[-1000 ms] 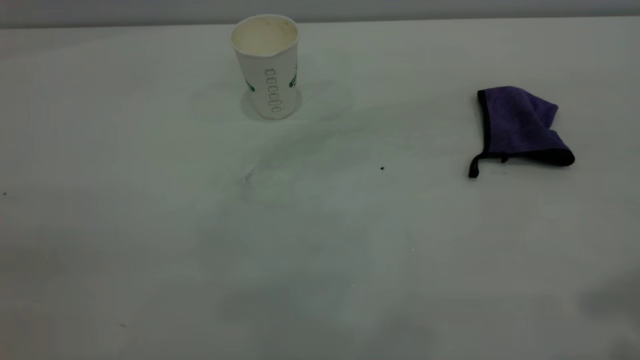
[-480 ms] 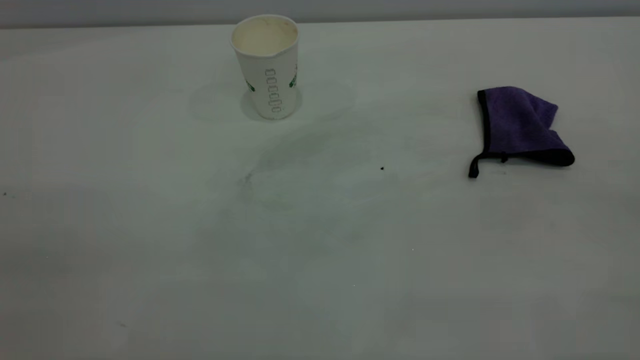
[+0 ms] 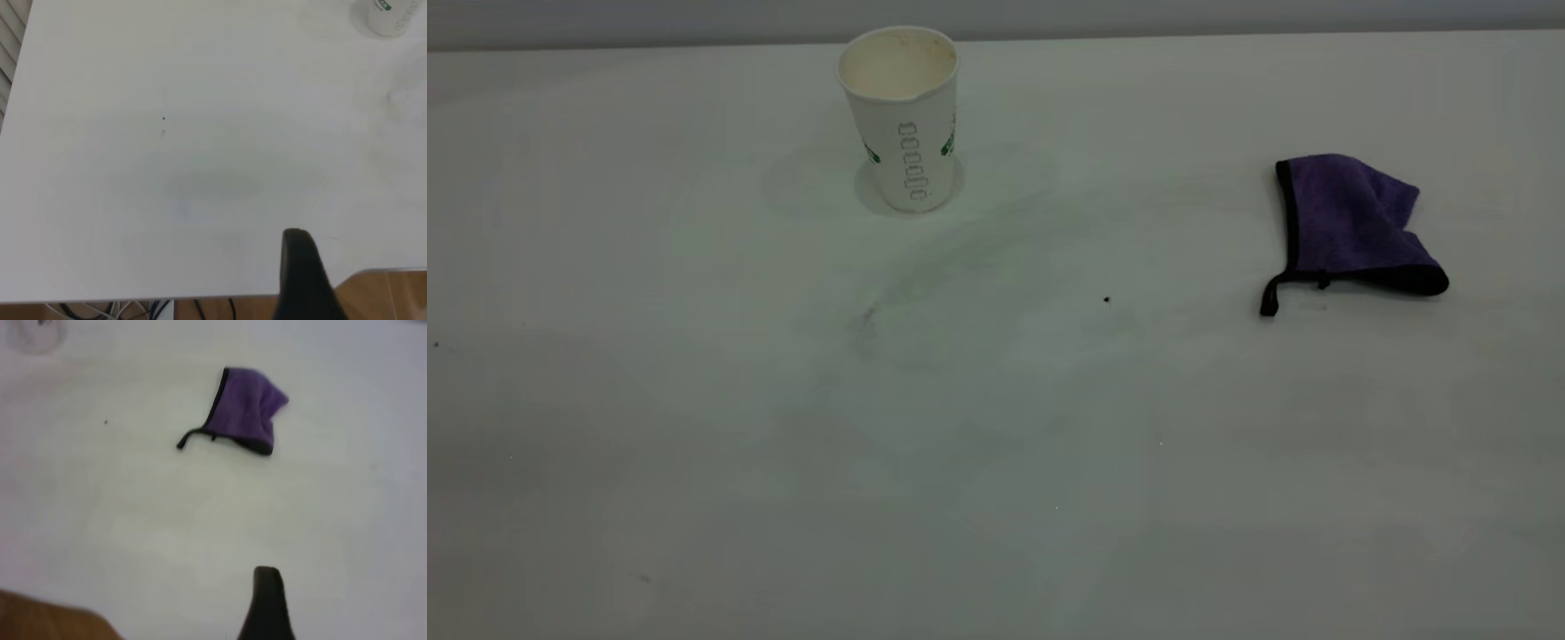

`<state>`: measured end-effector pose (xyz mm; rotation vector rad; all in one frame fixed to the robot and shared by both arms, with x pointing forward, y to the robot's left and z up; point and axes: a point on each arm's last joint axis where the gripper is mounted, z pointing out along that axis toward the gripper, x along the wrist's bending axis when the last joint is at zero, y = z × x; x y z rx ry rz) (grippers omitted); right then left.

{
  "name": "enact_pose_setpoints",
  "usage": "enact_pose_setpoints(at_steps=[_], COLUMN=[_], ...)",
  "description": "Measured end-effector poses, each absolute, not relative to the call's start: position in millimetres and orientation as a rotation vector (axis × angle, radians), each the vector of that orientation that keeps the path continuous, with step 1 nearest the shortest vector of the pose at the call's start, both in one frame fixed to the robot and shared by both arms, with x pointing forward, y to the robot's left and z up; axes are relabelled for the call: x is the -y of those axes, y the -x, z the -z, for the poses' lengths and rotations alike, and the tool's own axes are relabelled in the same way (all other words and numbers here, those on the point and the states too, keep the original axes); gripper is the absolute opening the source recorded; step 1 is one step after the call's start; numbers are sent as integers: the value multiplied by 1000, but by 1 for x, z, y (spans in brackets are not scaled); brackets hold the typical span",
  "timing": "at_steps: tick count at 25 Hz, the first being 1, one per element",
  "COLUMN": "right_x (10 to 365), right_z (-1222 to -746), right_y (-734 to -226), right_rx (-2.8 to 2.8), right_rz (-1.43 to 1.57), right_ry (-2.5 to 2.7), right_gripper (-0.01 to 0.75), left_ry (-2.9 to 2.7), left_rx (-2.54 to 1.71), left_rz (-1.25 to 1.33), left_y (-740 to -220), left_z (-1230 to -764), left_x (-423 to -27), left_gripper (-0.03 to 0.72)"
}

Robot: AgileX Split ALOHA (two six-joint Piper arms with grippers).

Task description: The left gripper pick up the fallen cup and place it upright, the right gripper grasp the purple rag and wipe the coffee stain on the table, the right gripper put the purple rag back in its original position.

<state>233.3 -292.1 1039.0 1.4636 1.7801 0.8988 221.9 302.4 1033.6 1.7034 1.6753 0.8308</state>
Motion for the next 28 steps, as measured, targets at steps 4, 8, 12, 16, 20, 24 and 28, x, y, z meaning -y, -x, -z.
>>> enact_pose_setpoints(at_steps=[4, 8, 12, 16, 20, 24, 28], right_x=[293, 293, 293, 293, 293, 293, 293], right_z=[-1038, -1038, -1038, -1038, -1038, -1038, -1038], right_y=[-231, -231, -231, -231, -231, -231, -231], right_rx=[-1750, -1748, -1747, -1747, -1747, -1747, -1747], right_rz=[-907, -909, -909, -910, -911, -911, -911], right_ry=[-1476, -1481, -1482, -1482, -1482, -1482, -1482], right_gripper=[642, 637, 622, 584, 528, 470, 412], left_ry=[-1703, -1703, -1703, -1703, -1703, -1703, -1703], left_rx=[-1675, -1675, -1675, -1675, -1675, -1675, -1675], left_rz=[-831, -831, -831, -831, -831, -831, -831], left_y=[-222, -222, -222, -222, -222, -222, -222], left_z=[-1034, -1034, -1034, -1034, -1034, -1034, -1034], left_x=[-302, -302, -302, -302, -302, -302, -302], left_gripper=[505, 505, 505, 505, 505, 505, 505])
